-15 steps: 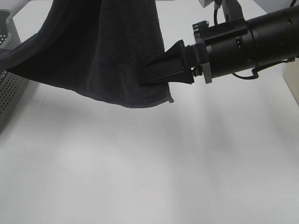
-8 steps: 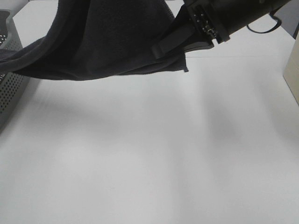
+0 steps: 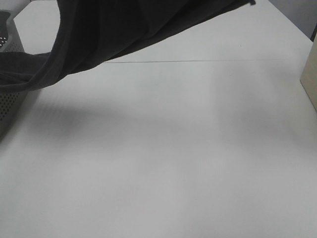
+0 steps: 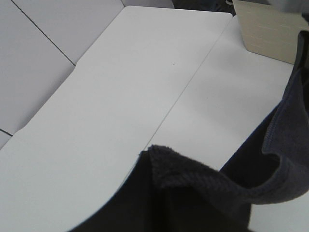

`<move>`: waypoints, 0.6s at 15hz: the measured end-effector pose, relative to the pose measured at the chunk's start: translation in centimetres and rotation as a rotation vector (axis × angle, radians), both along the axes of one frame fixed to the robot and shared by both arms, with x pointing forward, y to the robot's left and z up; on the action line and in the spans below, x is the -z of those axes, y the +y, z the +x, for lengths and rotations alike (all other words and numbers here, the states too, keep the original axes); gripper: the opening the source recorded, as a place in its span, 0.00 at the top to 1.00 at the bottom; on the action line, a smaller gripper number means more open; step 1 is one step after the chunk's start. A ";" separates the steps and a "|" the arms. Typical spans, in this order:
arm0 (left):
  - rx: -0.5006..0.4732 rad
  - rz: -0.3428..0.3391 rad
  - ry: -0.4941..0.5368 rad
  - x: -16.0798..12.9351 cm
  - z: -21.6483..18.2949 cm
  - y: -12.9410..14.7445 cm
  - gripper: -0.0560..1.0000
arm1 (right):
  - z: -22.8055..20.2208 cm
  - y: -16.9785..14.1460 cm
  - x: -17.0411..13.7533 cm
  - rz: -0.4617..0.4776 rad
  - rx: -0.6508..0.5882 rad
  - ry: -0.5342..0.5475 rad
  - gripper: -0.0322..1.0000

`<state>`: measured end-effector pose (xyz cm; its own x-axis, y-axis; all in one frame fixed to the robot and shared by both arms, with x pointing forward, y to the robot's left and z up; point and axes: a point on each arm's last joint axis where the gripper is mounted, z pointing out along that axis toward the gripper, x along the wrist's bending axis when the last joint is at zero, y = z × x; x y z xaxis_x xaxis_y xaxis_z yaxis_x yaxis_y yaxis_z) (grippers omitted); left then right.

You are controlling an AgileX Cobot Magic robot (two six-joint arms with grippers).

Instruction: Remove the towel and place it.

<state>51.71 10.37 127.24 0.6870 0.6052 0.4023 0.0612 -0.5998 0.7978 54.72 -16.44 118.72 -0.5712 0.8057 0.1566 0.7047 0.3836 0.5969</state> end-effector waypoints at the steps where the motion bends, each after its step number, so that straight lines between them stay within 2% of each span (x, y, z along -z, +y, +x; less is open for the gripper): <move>1: -0.005 -0.002 -0.020 0.2 0.6 -0.3 0.95 | 0.5 -0.2 -1.2 -0.013 0.023 -0.049 0.95; 4: -0.011 -0.074 -0.151 -0.1 2.2 -1.3 0.95 | 1.4 -0.6 -4.8 -0.033 0.062 -0.199 0.95; 5: -0.023 -0.098 -0.258 -0.5 3.1 -1.7 0.95 | 1.3 -1.0 -6.1 -0.059 0.068 -0.267 0.95; 7: -0.033 -0.099 -0.396 -0.6 4.3 -2.3 0.95 | 1.8 -1.3 -7.5 -0.085 0.075 -0.415 0.95; 9: -0.037 -0.112 -0.475 -0.8 5.0 -2.6 0.95 | 2.7 -1.4 -8.5 -0.091 0.101 -0.564 0.95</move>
